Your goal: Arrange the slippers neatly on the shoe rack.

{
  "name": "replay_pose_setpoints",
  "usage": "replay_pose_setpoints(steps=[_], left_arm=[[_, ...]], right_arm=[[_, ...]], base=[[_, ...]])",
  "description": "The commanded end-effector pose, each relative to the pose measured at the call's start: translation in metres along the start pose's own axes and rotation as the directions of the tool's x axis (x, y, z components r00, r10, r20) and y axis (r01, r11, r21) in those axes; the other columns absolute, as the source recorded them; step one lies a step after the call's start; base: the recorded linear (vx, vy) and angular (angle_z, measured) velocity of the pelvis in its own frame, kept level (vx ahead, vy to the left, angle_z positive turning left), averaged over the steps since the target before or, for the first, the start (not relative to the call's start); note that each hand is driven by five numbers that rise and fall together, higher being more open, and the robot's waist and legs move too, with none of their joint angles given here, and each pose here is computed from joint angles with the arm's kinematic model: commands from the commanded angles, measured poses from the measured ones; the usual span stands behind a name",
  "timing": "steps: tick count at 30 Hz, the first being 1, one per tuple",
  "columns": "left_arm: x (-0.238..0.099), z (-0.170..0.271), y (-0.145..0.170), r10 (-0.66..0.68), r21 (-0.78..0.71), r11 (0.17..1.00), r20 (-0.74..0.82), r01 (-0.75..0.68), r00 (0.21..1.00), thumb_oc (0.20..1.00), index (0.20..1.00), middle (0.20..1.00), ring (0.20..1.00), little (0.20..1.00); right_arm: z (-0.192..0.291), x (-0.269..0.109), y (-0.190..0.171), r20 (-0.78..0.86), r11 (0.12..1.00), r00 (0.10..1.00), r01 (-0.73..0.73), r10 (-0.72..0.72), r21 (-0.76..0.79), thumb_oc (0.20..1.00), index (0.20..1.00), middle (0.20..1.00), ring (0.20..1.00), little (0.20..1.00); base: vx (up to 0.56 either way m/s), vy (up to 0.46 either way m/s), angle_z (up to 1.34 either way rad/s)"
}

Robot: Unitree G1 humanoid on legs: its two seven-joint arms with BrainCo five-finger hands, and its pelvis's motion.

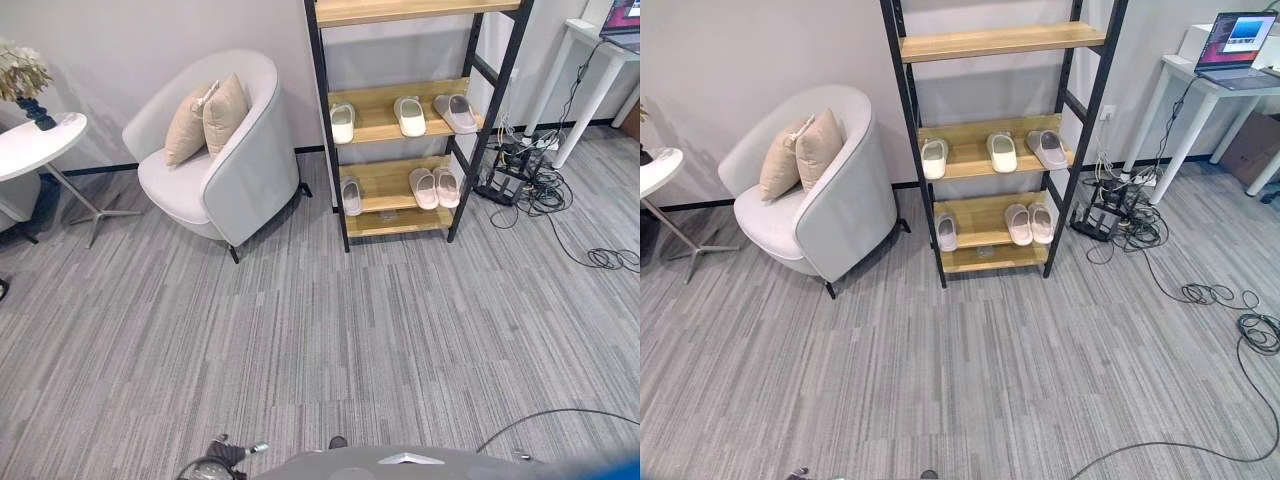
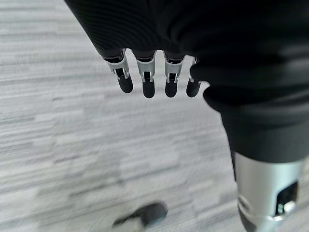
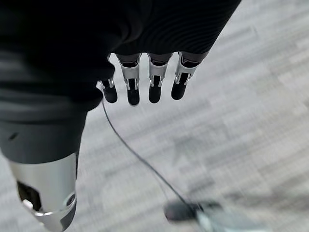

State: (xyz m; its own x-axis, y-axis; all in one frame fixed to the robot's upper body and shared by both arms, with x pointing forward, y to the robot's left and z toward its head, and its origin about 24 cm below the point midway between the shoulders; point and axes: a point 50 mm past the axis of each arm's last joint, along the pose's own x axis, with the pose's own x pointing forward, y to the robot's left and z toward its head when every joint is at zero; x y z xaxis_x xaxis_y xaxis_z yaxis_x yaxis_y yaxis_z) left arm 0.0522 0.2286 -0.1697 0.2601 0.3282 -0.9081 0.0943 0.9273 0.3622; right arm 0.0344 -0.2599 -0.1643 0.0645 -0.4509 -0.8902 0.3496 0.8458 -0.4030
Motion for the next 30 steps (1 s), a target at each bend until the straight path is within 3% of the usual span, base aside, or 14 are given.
replay_pose_setpoints(steps=[1, 12, 18, 25, 30], left_arm=[[0.003, 0.009, 0.012, 0.022, 0.039, 0.999, 0.0, -0.022, 1.0, 1.0, 1.0, 1.0, 1.0, 1.0], [0.003, 0.037, -0.001, -0.02, 0.237, 0.971, 0.102, -0.005, 0.995, 1.0, 1.0, 1.0, 1.0, 1.0], [0.001, 0.08, -0.01, -0.043, 0.348, 0.936, 0.265, -0.054, 0.963, 1.0, 1.0, 1.0, 1.0, 1.0], [0.003, 0.018, 0.006, 0.014, 0.285, 0.958, 0.046, -0.026, 0.999, 1.0, 1.0, 1.0, 1.0, 1.0], [0.006, 0.034, 0.022, 0.068, 0.217, 0.972, 0.096, -0.087, 0.993, 1.0, 1.0, 1.0, 1.0, 1.0]], right_arm=[[0.009, 0.002, -0.009, 0.024, 0.997, 0.999, 0.029, -0.028, -0.072, 1.0, 1.0, 1.0, 1.0, 1.0], [0.014, 0.001, -0.005, 0.052, 0.993, 0.998, 0.033, -0.027, -0.115, 1.0, 1.0, 1.0, 1.0, 1.0], [0.041, 0.0, -0.004, 0.154, 0.951, 0.988, 0.073, -0.027, -0.301, 1.0, 1.0, 1.0, 1.0, 1.0], [0.053, -0.004, 0.016, 0.234, 0.932, 0.971, 0.033, 0.057, -0.362, 1.0, 1.0, 1.0, 1.0, 1.0], [0.04, -0.007, 0.033, 0.193, 0.921, 0.974, -0.035, 0.117, -0.387, 1.0, 1.0, 1.0, 1.0, 1.0]], base=[[0.0, 0.0, 0.0], [0.03, -0.093, 0.0], [0.06, -0.231, 0.12], [0.37, 0.167, -0.24], [0.33, 0.366, -0.2]])
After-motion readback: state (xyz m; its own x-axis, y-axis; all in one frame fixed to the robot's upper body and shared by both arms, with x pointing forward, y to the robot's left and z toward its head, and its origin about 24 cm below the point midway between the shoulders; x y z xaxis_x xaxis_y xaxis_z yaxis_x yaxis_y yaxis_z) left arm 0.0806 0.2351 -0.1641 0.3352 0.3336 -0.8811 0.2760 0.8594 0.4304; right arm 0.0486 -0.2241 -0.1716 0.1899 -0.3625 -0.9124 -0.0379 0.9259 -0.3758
